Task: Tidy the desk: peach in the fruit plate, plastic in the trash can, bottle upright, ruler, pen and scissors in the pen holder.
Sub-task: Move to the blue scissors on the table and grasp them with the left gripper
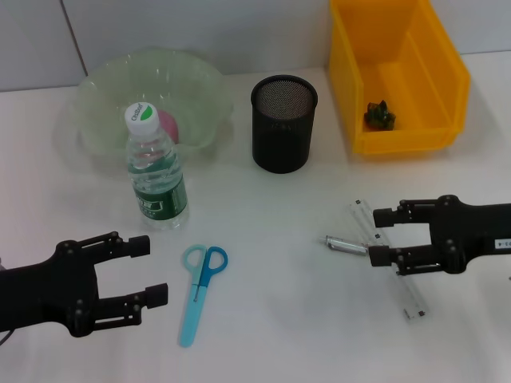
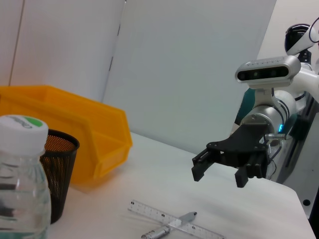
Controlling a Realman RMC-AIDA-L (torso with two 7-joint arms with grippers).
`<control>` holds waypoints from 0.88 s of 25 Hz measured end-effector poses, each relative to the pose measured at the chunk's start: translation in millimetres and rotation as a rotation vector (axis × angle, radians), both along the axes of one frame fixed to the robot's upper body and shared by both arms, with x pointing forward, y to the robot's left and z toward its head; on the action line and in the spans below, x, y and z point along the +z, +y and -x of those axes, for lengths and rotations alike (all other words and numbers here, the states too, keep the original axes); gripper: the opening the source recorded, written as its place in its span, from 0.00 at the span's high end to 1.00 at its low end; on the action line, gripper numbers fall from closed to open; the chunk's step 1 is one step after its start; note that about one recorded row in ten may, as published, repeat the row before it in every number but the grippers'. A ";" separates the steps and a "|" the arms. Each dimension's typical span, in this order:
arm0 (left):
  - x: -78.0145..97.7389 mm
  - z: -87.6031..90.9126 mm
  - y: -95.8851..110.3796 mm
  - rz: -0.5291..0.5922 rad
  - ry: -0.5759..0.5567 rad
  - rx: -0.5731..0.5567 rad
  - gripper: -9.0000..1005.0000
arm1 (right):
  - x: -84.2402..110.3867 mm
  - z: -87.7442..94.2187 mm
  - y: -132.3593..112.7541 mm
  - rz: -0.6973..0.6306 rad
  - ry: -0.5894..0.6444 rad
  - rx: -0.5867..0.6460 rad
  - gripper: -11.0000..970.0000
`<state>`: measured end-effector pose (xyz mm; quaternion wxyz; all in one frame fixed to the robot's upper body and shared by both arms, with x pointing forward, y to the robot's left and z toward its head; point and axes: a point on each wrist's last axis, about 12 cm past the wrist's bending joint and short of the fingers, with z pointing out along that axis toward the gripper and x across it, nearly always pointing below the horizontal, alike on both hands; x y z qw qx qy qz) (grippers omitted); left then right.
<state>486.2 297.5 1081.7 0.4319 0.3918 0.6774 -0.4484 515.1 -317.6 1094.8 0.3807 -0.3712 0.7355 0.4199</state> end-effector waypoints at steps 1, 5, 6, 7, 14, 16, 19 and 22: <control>-0.1 0.1 0.0 -0.001 0.002 -0.001 0.20 | -0.2 1.7 -1.1 0.004 0.003 0.004 0.27; -0.3 0.2 0.3 -0.007 0.012 -0.002 0.20 | -2.0 8.9 -5.0 0.022 0.022 0.022 0.27; -0.4 0.2 0.2 -0.007 0.015 -0.002 0.20 | -2.8 10.8 -5.9 0.025 0.028 0.025 0.27; -0.4 0.0 -0.1 -0.006 0.018 -0.003 0.20 | -3.9 12.9 -6.6 0.027 0.034 0.028 0.27; -0.3 -1.3 -1.6 -0.013 0.056 -0.007 0.20 | -7.9 23.0 -11.6 0.048 0.050 0.046 0.27; 0.0 -2.1 -1.5 -0.015 0.058 -0.005 0.20 | -8.0 23.3 -11.9 0.050 0.048 0.047 0.27; 0.7 -3.2 -1.1 -0.018 0.060 -0.005 0.20 | -8.4 24.0 -12.0 0.051 0.042 0.048 0.27; 1.6 -3.8 -0.9 -0.017 0.063 -0.007 0.20 | -8.4 24.0 -12.0 0.051 0.042 0.049 0.27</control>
